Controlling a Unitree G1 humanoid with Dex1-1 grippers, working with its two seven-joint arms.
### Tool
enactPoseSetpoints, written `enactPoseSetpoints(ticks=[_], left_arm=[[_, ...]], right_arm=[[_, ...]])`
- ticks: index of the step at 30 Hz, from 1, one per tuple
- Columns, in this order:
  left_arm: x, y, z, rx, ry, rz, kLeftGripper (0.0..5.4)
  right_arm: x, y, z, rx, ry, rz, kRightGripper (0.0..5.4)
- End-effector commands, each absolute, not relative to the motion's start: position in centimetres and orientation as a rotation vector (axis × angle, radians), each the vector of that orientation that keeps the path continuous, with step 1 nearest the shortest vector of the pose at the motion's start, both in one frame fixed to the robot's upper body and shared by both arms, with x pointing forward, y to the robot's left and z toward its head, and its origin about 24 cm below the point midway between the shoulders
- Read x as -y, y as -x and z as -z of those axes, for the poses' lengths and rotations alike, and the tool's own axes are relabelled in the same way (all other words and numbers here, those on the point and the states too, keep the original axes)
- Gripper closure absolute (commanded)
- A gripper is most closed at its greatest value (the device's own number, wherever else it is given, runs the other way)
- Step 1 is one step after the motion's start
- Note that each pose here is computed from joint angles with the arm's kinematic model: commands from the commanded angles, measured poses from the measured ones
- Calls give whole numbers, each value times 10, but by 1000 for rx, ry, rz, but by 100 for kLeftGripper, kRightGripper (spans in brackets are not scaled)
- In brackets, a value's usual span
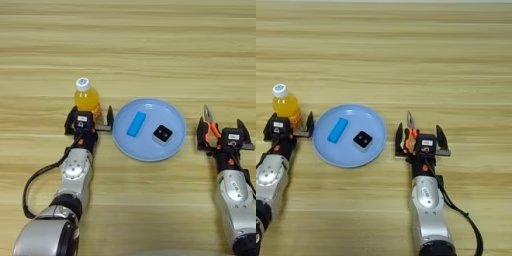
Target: Move the objects on the table
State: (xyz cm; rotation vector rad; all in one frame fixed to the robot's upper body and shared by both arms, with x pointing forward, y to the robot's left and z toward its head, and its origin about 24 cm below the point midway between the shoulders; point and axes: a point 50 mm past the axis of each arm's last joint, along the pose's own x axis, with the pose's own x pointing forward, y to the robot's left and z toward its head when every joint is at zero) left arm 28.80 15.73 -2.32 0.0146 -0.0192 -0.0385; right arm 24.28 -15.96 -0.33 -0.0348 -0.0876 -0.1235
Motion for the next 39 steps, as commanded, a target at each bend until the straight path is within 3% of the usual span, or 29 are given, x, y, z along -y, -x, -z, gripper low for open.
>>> enactPoseSetpoints(ticks=[1, 4, 24, 39], left_arm=[[-157, -292, 19, 35, -25, 48, 2], [-157, -292, 19, 39, -25, 46, 2], [-156, -289, 20, 43, -24, 49, 199], [-153, -264, 35, 38, -9, 54, 202]], right_arm=[[159, -242, 3, 92, 29, 127, 0], [159, -242, 3, 91, 28, 129, 0], [159, -244, 3, 90, 27, 128, 0], [158, -246, 2, 95, 25, 121, 0]])
